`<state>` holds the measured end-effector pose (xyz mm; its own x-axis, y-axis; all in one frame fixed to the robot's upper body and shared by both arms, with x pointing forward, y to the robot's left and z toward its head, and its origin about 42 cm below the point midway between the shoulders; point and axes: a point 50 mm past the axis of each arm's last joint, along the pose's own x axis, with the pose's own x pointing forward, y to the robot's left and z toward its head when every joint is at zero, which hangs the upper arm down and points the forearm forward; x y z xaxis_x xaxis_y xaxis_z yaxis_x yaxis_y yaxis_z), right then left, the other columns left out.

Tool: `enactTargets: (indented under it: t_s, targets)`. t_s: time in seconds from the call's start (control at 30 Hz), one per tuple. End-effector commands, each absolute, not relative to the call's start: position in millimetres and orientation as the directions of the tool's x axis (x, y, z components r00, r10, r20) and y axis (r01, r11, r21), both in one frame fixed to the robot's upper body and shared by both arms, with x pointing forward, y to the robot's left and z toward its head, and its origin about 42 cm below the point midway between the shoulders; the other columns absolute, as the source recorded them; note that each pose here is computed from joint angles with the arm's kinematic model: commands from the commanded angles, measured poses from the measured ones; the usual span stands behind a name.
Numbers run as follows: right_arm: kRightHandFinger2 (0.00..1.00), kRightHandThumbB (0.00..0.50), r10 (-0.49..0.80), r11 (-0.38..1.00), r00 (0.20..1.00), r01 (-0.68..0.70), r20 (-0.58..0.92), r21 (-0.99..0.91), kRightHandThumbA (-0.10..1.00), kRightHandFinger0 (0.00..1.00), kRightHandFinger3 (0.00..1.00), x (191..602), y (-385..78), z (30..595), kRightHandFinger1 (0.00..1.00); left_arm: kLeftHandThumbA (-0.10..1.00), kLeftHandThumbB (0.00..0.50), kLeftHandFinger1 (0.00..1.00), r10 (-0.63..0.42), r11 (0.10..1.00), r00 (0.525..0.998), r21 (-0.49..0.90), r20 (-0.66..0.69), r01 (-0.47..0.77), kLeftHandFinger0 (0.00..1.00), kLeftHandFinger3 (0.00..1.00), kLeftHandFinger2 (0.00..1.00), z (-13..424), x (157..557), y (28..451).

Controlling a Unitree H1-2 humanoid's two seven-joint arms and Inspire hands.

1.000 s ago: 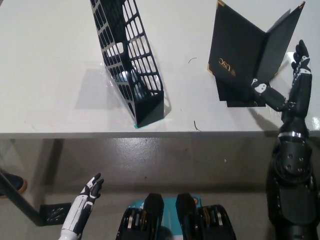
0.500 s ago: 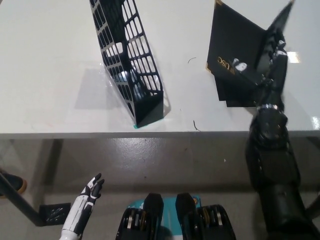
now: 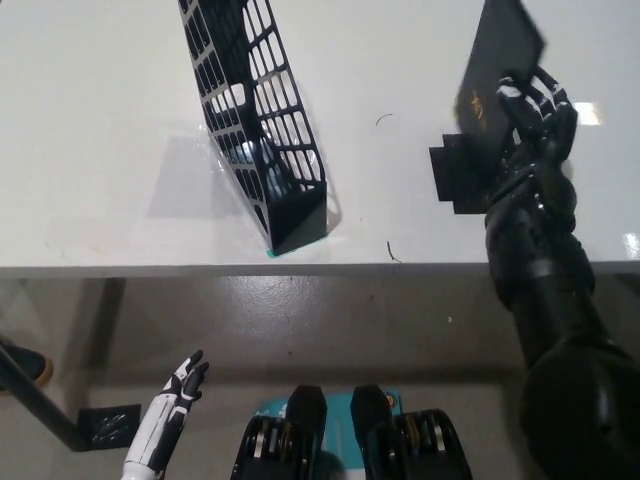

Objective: A notebook is kept standing on the table on the right hand side and a black shelf is kept on the left hand side and the robot uses its right hand to grab the notebook and places it in the shelf

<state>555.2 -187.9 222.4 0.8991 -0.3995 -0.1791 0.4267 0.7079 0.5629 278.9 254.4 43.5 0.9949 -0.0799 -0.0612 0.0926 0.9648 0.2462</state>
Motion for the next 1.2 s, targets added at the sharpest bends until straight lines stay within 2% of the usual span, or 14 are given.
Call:
enactTargets:
  t_s: [0.0,0.03,0.13,0.23,0.3,0.33,0.4,0.47,0.6,0.7,0.8,0.93,1.0,1.17]
  targets:
    - [0.39,0.101,-0.312,0.371,0.934,0.29,-0.176,0.882,-0.1,0.0,0.23,584,-164,301,0.0,1.0,0.161,1.0,-0.091,0.969,0.995,0.232,0.032,0.081,1.0,1.0,1.0,61,287,256]
    - [0.44,0.089,-0.31,0.367,0.935,0.287,-0.174,0.885,-0.1,0.0,0.33,584,-165,301,0.0,1.0,0.165,1.0,-0.09,0.971,0.995,0.226,0.032,0.081,1.0,1.0,1.0,60,287,256]
    - [0.52,0.085,-0.307,0.362,0.937,0.277,-0.167,0.89,-0.1,0.0,0.28,584,-166,300,0.0,1.0,0.167,1.0,-0.078,0.968,0.997,0.242,0.025,0.07,1.0,1.0,1.0,59,285,256]
    - [0.54,0.089,-0.31,0.353,0.937,0.272,-0.162,0.895,-0.1,0.0,0.41,585,-171,303,0.0,1.0,0.135,1.0,-0.081,0.97,0.996,0.233,0.037,0.07,1.0,1.0,1.0,60,286,256]
    - [0.53,0.107,-0.317,0.354,0.935,0.273,-0.16,0.894,-0.1,0.0,0.39,585,-174,303,0.0,1.0,0.142,1.0,-0.082,0.971,0.996,0.229,0.031,0.072,1.0,1.0,1.0,60,288,256]
    - [0.52,0.113,-0.329,0.357,0.933,0.267,-0.148,0.895,-0.1,0.0,0.23,585,-176,302,0.0,1.0,0.148,1.0,-0.085,0.968,0.996,0.239,0.031,0.076,1.0,1.0,1.0,61,288,256]
    - [0.53,0.109,-0.34,0.37,0.93,0.269,-0.14,0.889,-0.1,0.0,0.15,584,-179,301,0.01,1.0,0.138,1.0,-0.089,0.967,0.995,0.242,0.036,0.078,1.0,1.0,1.0,61,288,257]
    - [0.56,0.11,-0.347,0.376,0.929,0.266,-0.131,0.887,-0.1,0.0,0.19,584,-181,299,0.04,1.0,0.125,1.0,-0.089,0.968,0.995,0.241,0.037,0.077,1.0,1.0,1.0,60,287,257]
    - [0.55,0.107,-0.356,0.418,0.931,0.229,-0.073,0.879,-0.1,0.0,0.55,581,-183,303,0.04,1.0,0.111,1.0,-0.086,0.968,0.996,0.241,0.038,0.074,1.0,1.0,1.0,59,286,256]
    - [0.7,0.06,-0.379,0.52,0.924,0.167,0.051,0.837,-0.1,0.0,0.85,577,-180,324,0.1,1.0,0.126,1.0,-0.087,0.969,0.995,0.237,0.041,0.075,1.0,1.0,1.0,60,288,256]
    - [0.71,0.026,-0.418,0.683,0.867,0.101,0.273,0.723,-0.1,0.0,0.78,560,-173,361,0.14,1.0,0.142,1.0,-0.086,0.968,0.996,0.238,0.037,0.075,1.0,1.0,1.0,60,289,257]
    - [0.57,0.106,-0.42,0.766,0.798,0.057,0.432,0.64,-0.1,0.0,0.64,535,-164,398,0.09,1.0,0.136,1.0,-0.086,0.968,0.996,0.238,0.034,0.075,1.0,1.0,1.0,61,289,257]
    - [0.68,0.11,-0.408,0.847,0.702,0.052,0.584,0.529,-0.1,0.0,0.76,508,-151,424,0.18,1.0,0.133,1.0,-0.086,0.969,0.996,0.234,0.025,0.078,1.0,1.0,1.0,60,287,257]
    - [0.7,0.067,-0.355,0.911,0.551,0.023,0.755,0.412,-0.1,0.0,0.82,464,-133,457,0.23,1.0,0.136,1.0,-0.087,0.967,0.996,0.245,0.032,0.077,1.0,1.0,1.0,58,287,257]
